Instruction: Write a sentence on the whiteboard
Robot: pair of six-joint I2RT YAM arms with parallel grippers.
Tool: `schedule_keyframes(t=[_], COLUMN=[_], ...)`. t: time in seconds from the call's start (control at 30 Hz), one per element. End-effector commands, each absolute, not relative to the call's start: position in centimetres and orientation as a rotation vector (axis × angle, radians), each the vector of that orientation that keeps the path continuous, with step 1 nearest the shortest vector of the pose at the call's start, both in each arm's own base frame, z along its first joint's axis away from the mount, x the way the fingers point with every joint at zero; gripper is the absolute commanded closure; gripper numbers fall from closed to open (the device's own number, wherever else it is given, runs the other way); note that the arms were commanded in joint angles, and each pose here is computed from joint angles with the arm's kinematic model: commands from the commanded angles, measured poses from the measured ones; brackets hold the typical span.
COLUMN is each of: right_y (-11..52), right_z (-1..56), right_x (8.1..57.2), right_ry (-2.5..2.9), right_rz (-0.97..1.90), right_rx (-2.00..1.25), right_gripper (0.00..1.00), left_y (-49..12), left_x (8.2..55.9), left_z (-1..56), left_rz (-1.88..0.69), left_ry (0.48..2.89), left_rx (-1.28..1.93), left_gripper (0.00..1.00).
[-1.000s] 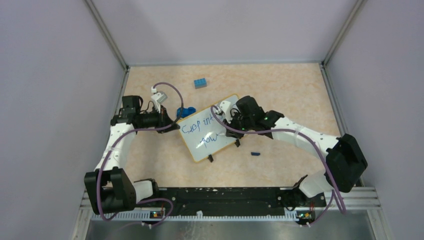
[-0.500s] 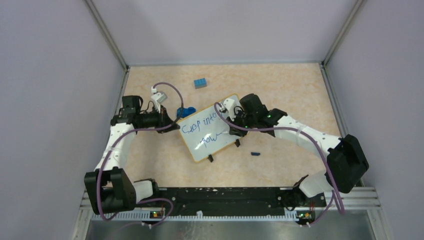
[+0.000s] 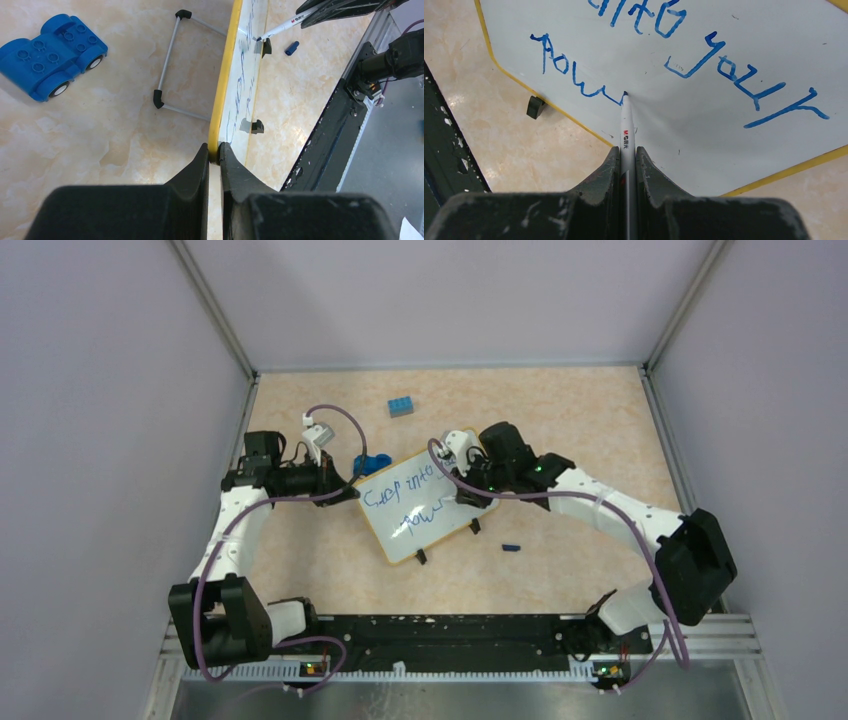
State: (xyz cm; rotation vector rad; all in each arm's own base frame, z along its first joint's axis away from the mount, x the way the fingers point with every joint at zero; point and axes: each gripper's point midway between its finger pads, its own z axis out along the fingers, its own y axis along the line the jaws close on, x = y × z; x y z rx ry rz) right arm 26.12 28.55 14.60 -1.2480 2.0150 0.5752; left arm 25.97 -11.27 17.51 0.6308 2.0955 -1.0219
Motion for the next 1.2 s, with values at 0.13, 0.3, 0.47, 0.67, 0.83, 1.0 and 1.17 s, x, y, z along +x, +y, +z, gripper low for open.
schedule_keyframes(t=[0.13,0.3,0.47,0.67,0.83,1.0,1.17], right_y=[30.4,30.8,30.5,29.9,29.5,29.1,28.0], right_z=[16.2,15.3,14.3,13.7,13.4,13.8,14.4], right_x=[27.1,26.2,25.7,25.3,25.0,25.4,26.1], right_ry=[1.945,1.953,1.975,1.988,1.994,1.987,1.987], right_rz=[0.587,0.597,0.595,0.588,0.581,0.558,0.533], right_rx=[-1.233,-1.261,-1.269,-1.27,-1.27,-1.256,-1.235], right_gripper=[1.0,1.0,1.0,1.0,1.0,1.0,1.0], left_y=[-11.0,-11.0,-11.0,-11.0,-11.0,-11.0,-11.0], left_x=[25.9,25.8,25.8,25.8,25.8,25.8,25.8], left_z=[16.2,16.3,16.2,16.2,16.2,16.2,16.2], left_rz=[-0.989,-0.983,-0.982,-0.984,-0.986,-0.984,-0.986], left_ry=[2.121,2.119,2.12,2.121,2.123,2.124,2.126], left_rx=[0.655,0.657,0.657,0.656,0.654,0.653,0.651], left_gripper=[1.0,1.0,1.0,1.0,1.0,1.0,1.0])
